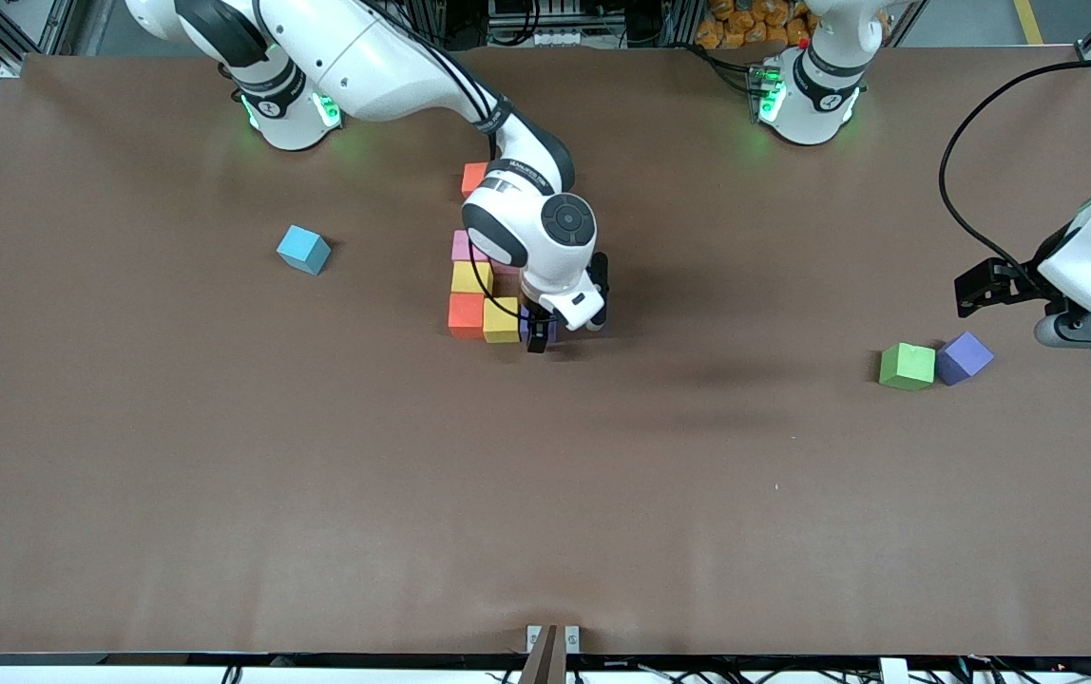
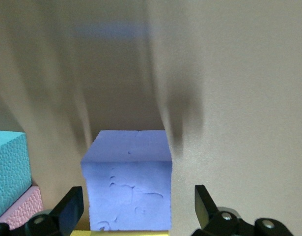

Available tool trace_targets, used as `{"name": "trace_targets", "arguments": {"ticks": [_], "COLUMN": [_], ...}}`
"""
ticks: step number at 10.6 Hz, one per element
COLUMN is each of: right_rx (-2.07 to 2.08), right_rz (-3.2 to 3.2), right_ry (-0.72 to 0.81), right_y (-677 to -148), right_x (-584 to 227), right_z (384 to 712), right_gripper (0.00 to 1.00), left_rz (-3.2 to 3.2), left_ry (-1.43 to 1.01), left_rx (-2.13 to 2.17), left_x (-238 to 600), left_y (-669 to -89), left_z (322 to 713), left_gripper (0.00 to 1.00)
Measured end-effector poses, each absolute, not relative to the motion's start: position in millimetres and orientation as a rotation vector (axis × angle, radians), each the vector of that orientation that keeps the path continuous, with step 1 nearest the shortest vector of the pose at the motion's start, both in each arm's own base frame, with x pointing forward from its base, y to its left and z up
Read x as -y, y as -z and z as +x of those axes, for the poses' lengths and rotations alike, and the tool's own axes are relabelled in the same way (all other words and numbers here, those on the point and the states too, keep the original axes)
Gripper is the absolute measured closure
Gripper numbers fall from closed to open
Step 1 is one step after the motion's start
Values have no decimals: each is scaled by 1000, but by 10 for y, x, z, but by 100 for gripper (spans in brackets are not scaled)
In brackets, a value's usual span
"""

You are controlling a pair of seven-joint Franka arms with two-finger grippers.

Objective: Form number 2 with 11 blocks
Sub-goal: 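Place purple beside the yellow block with the right gripper while the left gripper withdraws, then open the right gripper and withdraw it from the shape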

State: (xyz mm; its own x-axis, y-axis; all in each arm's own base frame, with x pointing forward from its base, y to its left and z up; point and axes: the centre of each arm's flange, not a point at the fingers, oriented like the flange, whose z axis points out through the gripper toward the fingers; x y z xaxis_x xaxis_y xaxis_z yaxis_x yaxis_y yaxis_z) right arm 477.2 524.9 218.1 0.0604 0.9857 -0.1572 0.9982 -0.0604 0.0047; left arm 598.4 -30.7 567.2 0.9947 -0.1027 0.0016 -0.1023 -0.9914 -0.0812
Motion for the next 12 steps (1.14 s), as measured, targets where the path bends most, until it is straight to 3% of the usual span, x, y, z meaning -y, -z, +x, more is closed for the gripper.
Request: {"name": "trace_targets", "arguments": {"ticks": [7, 12], "right_rx": [-2041, -1789], "right_rz": [2239, 2520], "right_ry": [228, 155], "right_y": [-2900, -3856], "right_x": [-5096, -3885], "right_z": [4837, 5732], "right_gripper": [0, 0], "left_rz": [-3057, -3057], "left_ry": [9, 15], "left_rx": [-152, -149], "left_x": [287, 274], "left_y": [-5672, -5689], "left_z": [5985, 5989], "left_gripper": [0, 0]}}
